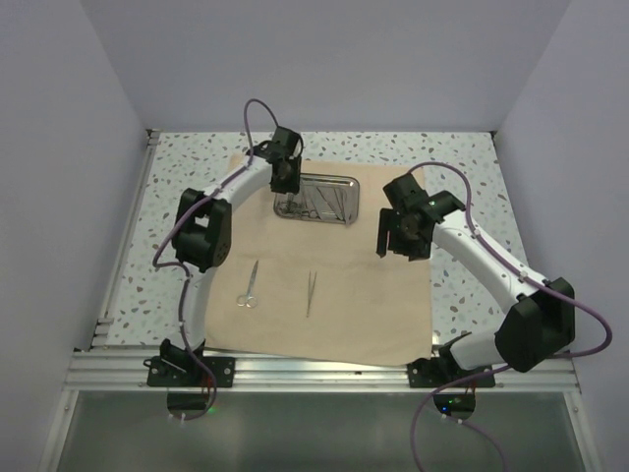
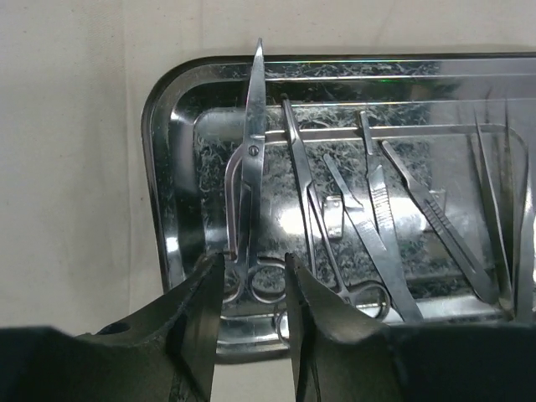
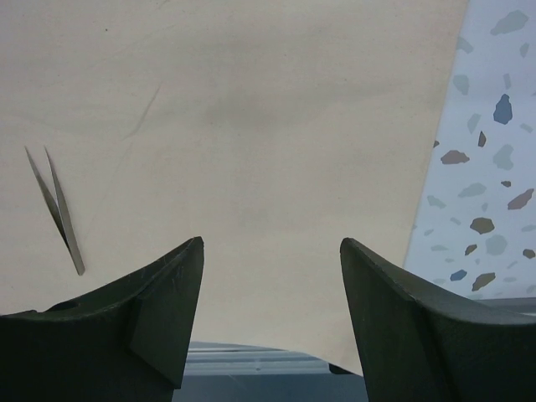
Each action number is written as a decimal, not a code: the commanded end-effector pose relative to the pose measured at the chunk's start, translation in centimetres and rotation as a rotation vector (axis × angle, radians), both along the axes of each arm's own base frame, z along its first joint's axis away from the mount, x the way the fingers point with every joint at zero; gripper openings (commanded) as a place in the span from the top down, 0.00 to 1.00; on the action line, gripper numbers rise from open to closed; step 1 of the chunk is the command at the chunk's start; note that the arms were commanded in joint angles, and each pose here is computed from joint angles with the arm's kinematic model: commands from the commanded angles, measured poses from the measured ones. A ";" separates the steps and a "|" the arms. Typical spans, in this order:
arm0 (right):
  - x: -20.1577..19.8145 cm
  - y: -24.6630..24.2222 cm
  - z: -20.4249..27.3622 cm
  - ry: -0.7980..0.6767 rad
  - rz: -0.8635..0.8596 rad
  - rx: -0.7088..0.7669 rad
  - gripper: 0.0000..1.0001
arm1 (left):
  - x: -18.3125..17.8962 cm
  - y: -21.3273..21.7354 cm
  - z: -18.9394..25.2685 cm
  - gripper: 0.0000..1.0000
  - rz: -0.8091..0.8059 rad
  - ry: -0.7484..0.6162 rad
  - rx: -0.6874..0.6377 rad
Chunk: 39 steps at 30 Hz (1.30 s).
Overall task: Open and lay out the surgical kit
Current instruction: Pick up the medical item from the container.
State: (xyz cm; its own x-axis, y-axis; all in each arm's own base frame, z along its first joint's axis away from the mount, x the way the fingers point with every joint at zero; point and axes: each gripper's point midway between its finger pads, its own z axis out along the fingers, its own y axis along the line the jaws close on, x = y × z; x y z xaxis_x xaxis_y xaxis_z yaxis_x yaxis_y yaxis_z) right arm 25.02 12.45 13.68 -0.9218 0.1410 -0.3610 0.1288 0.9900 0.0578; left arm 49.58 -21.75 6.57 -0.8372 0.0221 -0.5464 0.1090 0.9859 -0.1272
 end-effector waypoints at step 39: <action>0.9 -1.9 2.2 -0.064 -0.058 -0.059 0.30 | 6.2 -2.3 11.8 1.00 -0.019 -0.285 -0.082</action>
State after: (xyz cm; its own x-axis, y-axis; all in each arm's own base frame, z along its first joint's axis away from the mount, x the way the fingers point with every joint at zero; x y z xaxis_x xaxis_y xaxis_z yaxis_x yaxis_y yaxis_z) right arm 25.41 11.08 13.60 -0.9211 0.1404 -0.3631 0.1552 0.9878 -0.0116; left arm 55.25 -23.29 5.37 -0.7972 0.0179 -0.6034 0.0999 0.9897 -0.1027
